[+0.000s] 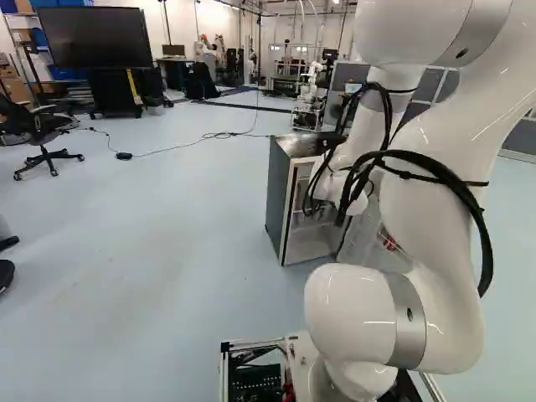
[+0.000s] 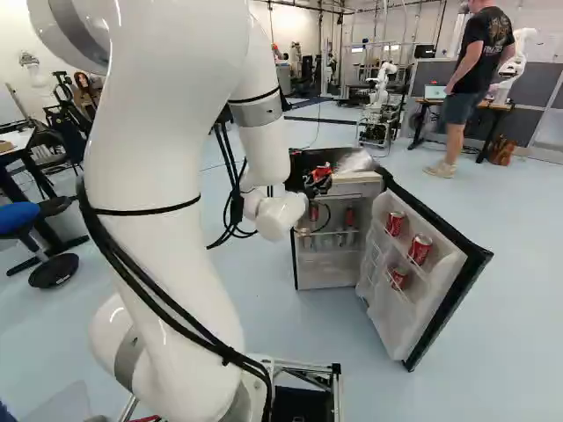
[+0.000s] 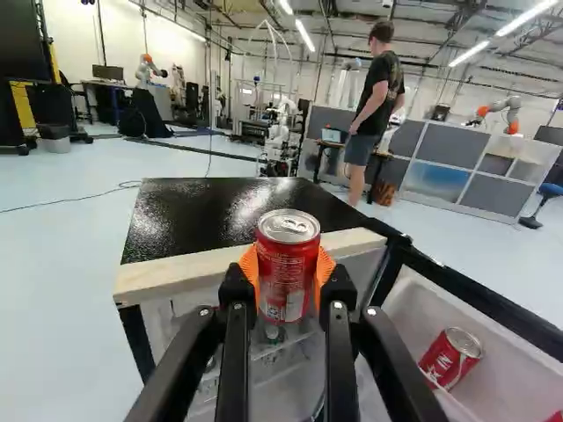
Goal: Grab a drink from the fridge
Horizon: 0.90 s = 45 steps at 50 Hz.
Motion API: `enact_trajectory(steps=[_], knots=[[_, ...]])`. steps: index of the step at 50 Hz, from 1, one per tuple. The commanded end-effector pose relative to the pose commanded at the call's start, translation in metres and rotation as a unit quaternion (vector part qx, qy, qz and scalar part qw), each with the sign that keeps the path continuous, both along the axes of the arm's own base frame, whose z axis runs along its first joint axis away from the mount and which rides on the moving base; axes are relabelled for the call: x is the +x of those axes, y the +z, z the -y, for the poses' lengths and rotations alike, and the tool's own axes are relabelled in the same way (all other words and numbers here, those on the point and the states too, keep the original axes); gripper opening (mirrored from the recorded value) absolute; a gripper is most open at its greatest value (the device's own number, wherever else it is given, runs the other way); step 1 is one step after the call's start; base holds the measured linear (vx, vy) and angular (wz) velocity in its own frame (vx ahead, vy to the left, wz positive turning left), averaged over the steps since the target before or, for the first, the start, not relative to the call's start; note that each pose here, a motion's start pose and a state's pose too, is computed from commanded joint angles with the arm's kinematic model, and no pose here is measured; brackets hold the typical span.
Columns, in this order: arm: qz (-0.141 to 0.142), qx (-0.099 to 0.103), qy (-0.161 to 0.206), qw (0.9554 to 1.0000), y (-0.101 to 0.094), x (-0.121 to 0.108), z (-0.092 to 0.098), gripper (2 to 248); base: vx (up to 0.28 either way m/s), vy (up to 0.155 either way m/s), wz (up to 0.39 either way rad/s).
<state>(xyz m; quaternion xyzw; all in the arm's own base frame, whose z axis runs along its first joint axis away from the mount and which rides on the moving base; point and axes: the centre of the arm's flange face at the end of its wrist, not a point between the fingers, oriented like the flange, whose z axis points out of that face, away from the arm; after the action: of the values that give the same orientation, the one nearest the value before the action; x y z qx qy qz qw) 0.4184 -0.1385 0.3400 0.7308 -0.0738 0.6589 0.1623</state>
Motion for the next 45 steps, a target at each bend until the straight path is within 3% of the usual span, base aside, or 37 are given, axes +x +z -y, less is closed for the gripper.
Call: enact_trajectory(steps=[45], knots=[[0.014, -0.004, 0.031, 0.9994, -0.005, 0.056, -0.014, 84, 0.000, 0.000, 0.000]])
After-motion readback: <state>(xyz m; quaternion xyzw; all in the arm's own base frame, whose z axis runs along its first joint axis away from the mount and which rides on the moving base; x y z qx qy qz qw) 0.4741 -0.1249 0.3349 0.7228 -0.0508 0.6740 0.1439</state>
